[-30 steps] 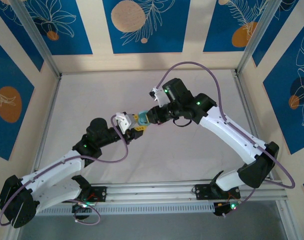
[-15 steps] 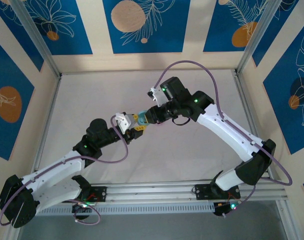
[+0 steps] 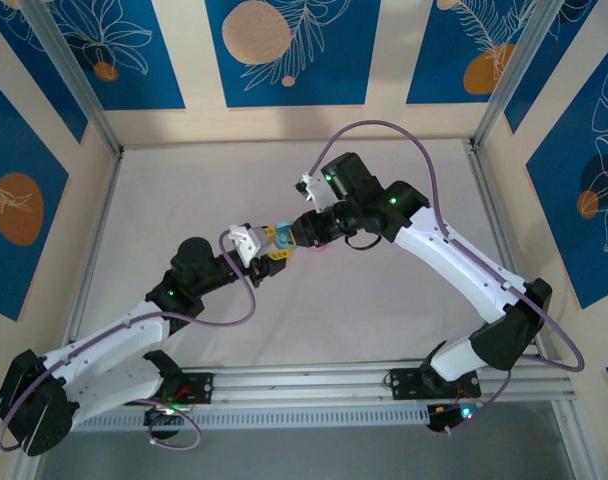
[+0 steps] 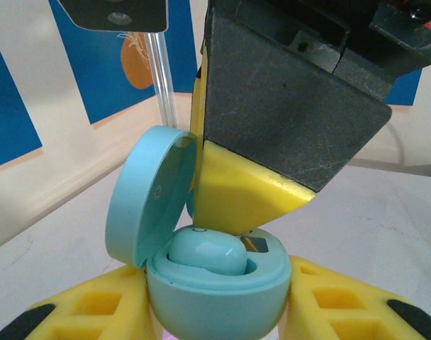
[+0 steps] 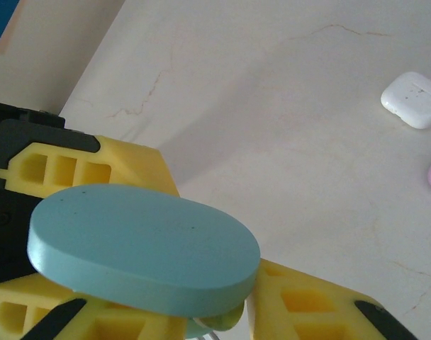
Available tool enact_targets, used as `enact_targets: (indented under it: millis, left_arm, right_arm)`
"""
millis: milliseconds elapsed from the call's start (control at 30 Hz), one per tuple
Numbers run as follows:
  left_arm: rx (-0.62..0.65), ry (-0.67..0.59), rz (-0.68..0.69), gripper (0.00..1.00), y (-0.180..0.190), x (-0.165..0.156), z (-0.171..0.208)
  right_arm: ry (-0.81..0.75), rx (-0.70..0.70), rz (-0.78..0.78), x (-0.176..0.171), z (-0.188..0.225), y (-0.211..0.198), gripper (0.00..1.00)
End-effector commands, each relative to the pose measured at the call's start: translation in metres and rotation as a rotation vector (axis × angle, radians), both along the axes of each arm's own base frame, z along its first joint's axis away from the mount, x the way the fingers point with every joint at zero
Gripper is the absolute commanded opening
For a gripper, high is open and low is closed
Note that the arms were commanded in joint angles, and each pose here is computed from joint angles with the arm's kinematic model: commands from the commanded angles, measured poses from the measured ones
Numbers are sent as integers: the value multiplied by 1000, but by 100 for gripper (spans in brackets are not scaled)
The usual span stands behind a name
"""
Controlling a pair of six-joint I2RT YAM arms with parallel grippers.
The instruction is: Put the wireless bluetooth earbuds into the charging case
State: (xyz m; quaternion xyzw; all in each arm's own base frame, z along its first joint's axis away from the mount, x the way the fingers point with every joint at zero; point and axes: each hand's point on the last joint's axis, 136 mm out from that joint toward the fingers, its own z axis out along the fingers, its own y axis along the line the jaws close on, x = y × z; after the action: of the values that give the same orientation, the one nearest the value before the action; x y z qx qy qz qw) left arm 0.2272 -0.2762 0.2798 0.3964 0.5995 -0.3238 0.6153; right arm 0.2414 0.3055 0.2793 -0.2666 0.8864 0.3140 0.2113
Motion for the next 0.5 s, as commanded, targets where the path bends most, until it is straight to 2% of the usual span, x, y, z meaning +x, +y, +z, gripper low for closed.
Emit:
enact_targets:
  millis: [0, 200, 467]
  left_arm:
    - [-56, -59, 2, 40, 1, -2, 22]
    - [-58, -46, 4, 40, 0, -1, 20]
    - [-53, -37, 9, 40, 0, 1, 19]
  right_arm:
    - [-2, 44, 34, -8, 14, 3, 26]
    - [-2, 79, 72, -15, 21, 8, 30]
    - [-13, 97, 74, -17, 27, 6, 30]
